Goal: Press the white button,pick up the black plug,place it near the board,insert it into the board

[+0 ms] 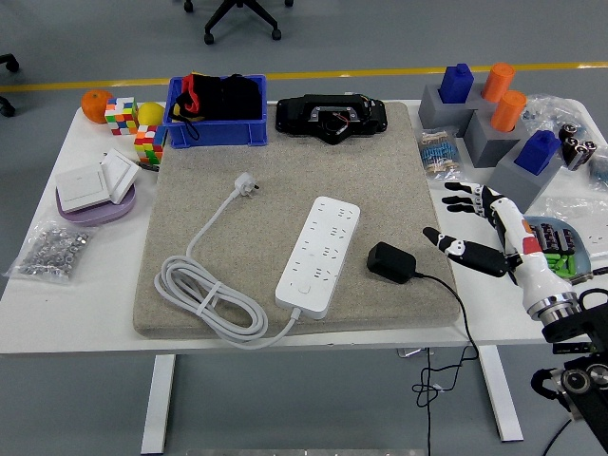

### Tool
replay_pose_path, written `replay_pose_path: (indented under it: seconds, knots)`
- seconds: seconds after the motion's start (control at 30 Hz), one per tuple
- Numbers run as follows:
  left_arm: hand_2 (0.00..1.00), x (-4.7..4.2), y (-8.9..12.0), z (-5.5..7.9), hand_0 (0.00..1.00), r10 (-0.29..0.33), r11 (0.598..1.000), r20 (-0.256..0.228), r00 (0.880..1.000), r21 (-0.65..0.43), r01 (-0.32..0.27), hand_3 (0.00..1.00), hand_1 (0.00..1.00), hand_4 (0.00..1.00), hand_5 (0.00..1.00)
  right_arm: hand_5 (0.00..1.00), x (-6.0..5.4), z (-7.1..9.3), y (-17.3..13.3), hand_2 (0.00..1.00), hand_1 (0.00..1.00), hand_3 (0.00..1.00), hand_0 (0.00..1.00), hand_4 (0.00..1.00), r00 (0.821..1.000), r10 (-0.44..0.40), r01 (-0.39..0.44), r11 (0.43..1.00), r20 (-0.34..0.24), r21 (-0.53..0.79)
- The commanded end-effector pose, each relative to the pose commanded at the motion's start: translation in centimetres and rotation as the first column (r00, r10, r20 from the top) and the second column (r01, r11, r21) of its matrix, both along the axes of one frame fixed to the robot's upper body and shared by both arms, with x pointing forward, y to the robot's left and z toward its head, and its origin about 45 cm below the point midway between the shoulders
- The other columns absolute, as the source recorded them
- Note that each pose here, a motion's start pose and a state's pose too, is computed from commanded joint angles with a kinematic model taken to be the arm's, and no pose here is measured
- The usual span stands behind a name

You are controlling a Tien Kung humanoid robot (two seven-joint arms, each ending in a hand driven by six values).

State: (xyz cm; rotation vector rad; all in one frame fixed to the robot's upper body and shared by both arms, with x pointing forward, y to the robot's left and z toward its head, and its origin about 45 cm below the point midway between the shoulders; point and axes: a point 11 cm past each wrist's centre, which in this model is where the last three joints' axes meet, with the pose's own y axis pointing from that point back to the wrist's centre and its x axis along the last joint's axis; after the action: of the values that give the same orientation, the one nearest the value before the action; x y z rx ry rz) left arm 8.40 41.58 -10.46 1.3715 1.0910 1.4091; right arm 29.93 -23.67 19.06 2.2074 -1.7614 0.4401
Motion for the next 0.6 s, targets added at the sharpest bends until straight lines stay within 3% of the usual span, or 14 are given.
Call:
replay_pose_path:
  seconds: [0.33, 0.57, 0.6]
  knots:
    - [0.585, -0.08, -0.1, 0.0, 0.707, 0.004, 1.000, -0.001, 1.000, -0.001, -0.004, 0.680, 0.666, 0.665, 0.273, 0.320, -0.7, -1.1, 3.4, 0.343, 0.371, 0.737, 0.440, 0.906, 0.992, 0.125, -0.126, 0.992, -0.031, -0.032]
    - [0.585, -0.03, -0.1, -0.1, 0.707, 0.004, 1.000, 0.000, 1.000, -0.003, -0.004, 0.681, 0.666, 0.665, 0.273, 0.314, -0.7, -1.0, 5.8, 0.326, 0.341, 0.738, 0.419, 0.895, 0.976, 0.216, -0.214, 0.962, -0.009, -0.169]
    - [0.585, 0.00, -0.2, -0.1, 0.708, 0.004, 1.000, 0.001, 1.000, -0.003, -0.004, 0.680, 0.666, 0.664, 0.271, 0.308, -0.6, -0.9, 6.0, 0.272, 0.256, 0.734, 0.328, 0.872, 0.974, 0.225, -0.222, 0.956, -0.004, -0.191]
